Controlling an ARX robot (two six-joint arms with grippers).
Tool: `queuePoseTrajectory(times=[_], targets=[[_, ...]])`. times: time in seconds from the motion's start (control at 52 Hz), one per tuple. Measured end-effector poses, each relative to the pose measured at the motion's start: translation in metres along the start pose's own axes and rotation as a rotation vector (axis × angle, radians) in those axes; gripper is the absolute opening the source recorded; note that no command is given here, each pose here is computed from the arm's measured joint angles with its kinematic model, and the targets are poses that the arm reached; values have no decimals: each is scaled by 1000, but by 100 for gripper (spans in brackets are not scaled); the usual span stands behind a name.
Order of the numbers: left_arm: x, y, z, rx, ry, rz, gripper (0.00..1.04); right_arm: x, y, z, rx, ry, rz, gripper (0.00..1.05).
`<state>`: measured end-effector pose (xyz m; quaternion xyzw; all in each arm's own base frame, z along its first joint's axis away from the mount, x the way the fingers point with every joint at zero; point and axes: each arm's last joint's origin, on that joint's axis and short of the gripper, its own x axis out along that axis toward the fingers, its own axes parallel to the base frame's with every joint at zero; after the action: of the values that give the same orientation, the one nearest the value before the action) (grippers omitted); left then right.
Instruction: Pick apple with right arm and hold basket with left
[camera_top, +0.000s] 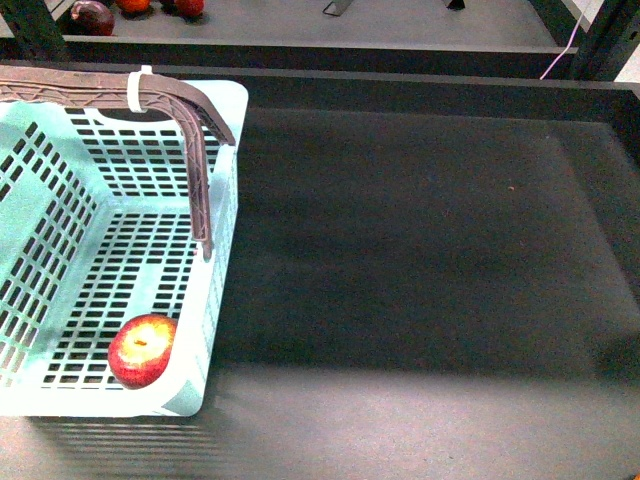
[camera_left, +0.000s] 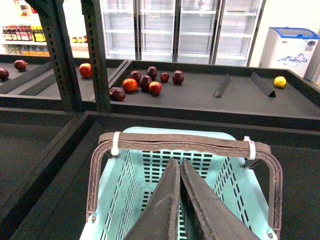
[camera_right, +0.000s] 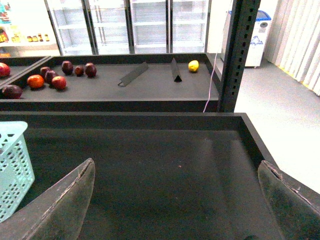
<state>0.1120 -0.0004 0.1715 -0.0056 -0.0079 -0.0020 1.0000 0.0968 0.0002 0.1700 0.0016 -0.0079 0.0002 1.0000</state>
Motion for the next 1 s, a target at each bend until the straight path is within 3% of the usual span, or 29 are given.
queuePoseTrajectory(times=[1.0], targets=[[-15,0,-3,0,6,0,3,0,0,0,0,0,0,96]])
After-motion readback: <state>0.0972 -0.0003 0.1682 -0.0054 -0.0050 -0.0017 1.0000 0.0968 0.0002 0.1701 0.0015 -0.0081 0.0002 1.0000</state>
